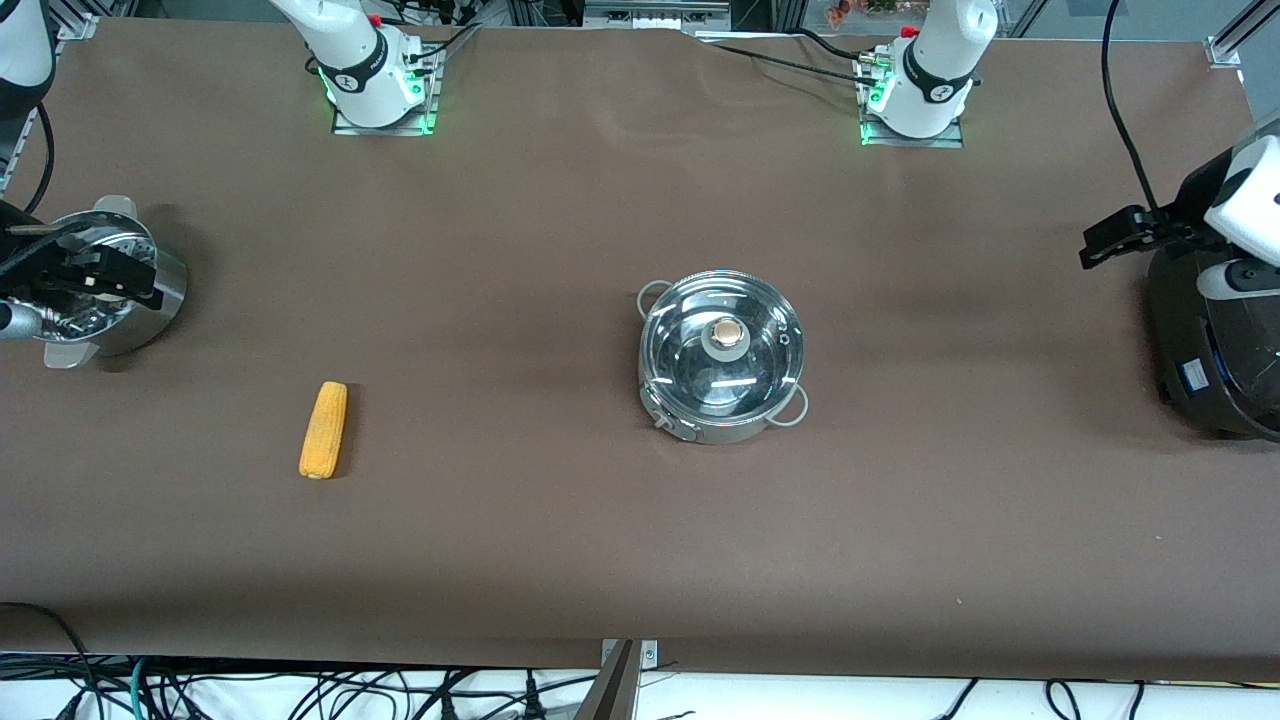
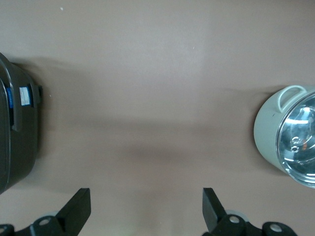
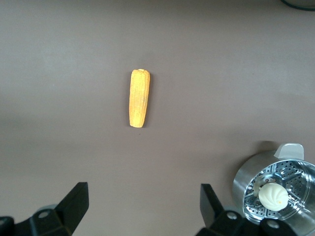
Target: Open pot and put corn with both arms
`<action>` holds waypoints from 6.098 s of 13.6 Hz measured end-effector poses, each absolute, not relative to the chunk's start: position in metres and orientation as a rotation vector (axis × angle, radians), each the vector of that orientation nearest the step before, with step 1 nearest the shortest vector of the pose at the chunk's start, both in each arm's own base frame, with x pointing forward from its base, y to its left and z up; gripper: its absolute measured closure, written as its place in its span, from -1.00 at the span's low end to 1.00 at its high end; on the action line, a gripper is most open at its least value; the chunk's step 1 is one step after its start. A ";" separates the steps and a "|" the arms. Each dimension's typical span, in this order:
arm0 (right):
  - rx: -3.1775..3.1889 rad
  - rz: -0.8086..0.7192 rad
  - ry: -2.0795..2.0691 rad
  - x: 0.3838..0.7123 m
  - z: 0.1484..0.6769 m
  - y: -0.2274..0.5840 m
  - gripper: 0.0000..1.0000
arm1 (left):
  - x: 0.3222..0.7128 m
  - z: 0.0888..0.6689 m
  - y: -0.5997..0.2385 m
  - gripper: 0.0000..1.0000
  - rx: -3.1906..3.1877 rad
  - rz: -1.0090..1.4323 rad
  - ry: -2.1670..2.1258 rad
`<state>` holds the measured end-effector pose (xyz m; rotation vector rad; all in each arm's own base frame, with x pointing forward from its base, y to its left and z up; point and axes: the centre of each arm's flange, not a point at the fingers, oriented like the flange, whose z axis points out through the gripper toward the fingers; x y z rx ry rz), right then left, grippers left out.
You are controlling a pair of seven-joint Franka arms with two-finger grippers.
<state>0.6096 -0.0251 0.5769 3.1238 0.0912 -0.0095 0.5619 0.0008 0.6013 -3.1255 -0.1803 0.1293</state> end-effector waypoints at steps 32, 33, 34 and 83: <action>3.071 0.047 0.091 0.614 0.580 -0.032 -1.00 | 0.563 0.606 -0.003 -1.00 -3.135 0.113 -0.157; 3.071 0.045 0.090 0.615 0.579 -0.032 -1.00 | 0.563 0.606 -0.002 -1.00 -3.135 0.114 -0.160; 3.073 0.040 0.090 0.616 0.576 -0.032 -1.00 | 0.563 0.606 -0.001 -1.00 -3.135 0.116 -0.164; 3.145 0.185 0.058 0.633 0.201 0.006 -1.00 | 0.559 0.377 -0.392 -1.00 -3.187 0.218 -0.069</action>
